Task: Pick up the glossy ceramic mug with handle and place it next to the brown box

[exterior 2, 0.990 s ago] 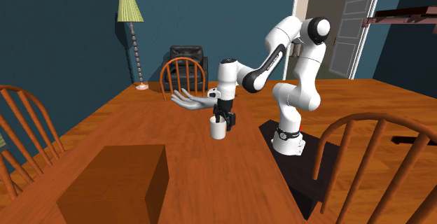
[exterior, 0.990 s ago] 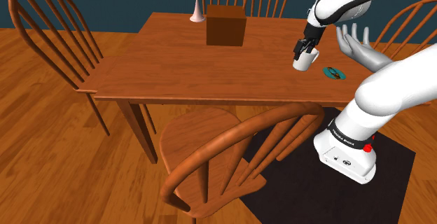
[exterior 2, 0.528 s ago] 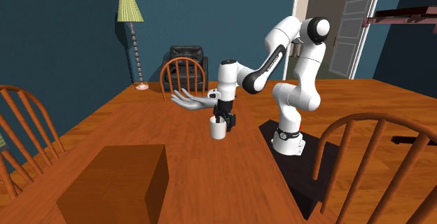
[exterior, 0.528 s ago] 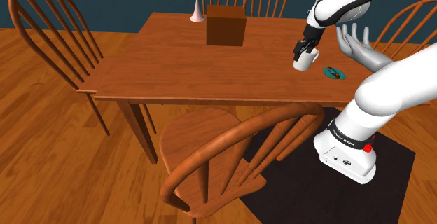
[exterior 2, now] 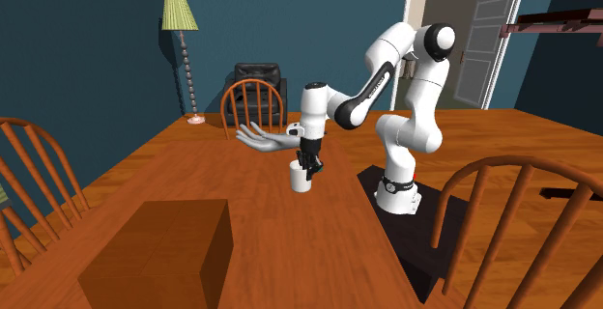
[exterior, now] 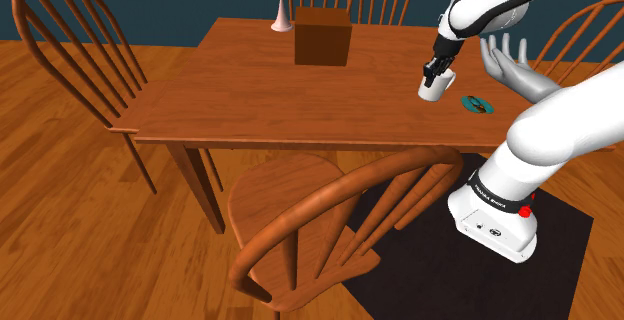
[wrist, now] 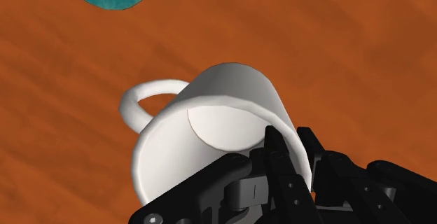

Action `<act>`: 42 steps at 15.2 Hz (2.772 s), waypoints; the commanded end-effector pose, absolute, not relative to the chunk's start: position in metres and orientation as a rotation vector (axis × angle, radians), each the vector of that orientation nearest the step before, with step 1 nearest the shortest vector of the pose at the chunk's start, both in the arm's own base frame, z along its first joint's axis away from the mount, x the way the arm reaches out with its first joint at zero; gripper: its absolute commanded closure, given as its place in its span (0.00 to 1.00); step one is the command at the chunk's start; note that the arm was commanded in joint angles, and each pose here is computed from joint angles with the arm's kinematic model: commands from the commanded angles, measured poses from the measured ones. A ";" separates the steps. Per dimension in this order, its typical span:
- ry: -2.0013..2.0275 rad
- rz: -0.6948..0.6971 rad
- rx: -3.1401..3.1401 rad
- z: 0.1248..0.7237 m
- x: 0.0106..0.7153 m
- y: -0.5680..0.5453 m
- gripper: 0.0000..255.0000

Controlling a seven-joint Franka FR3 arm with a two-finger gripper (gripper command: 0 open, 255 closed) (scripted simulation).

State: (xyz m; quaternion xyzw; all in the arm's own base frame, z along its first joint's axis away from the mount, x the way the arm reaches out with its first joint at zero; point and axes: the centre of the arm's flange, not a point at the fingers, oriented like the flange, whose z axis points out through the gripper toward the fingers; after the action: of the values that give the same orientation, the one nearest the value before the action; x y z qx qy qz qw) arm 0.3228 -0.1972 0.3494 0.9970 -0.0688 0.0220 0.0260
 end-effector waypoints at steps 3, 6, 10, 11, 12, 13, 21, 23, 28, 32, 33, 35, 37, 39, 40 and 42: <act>-0.213 0.068 3.081 0.355 0.323 -0.197 1.00; -0.213 0.068 3.082 0.370 0.323 -0.197 1.00; -0.213 0.068 3.082 0.392 0.323 -0.197 1.00; -0.213 0.068 3.082 0.397 0.323 -0.197 1.00; -0.213 0.068 3.082 0.402 0.323 -0.197 1.00; -0.213 0.068 3.082 0.407 0.323 -0.197 1.00; -0.213 0.068 3.082 0.450 0.323 -0.197 1.00; -0.213 0.068 3.082 0.460 0.323 -0.197 1.00; -0.213 0.068 3.082 0.487 0.323 -0.197 1.00; -0.213 0.068 3.082 0.508 0.323 -0.197 1.00; -0.213 0.068 3.082 0.513 0.323 -0.197 1.00; -0.213 0.068 3.082 0.524 0.323 -0.197 1.00; -0.213 0.068 3.082 0.534 0.323 -0.197 1.00; -0.213 0.068 3.082 0.545 0.323 -0.197 1.00; -0.213 0.068 3.082 0.550 0.323 -0.197 1.00; -0.213 0.068 3.082 0.560 0.323 -0.197 1.00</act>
State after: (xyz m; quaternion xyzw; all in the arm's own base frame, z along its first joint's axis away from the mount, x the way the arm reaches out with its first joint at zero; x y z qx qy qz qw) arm 0.3233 -0.1973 0.5547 0.9970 -0.0688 0.0219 0.0260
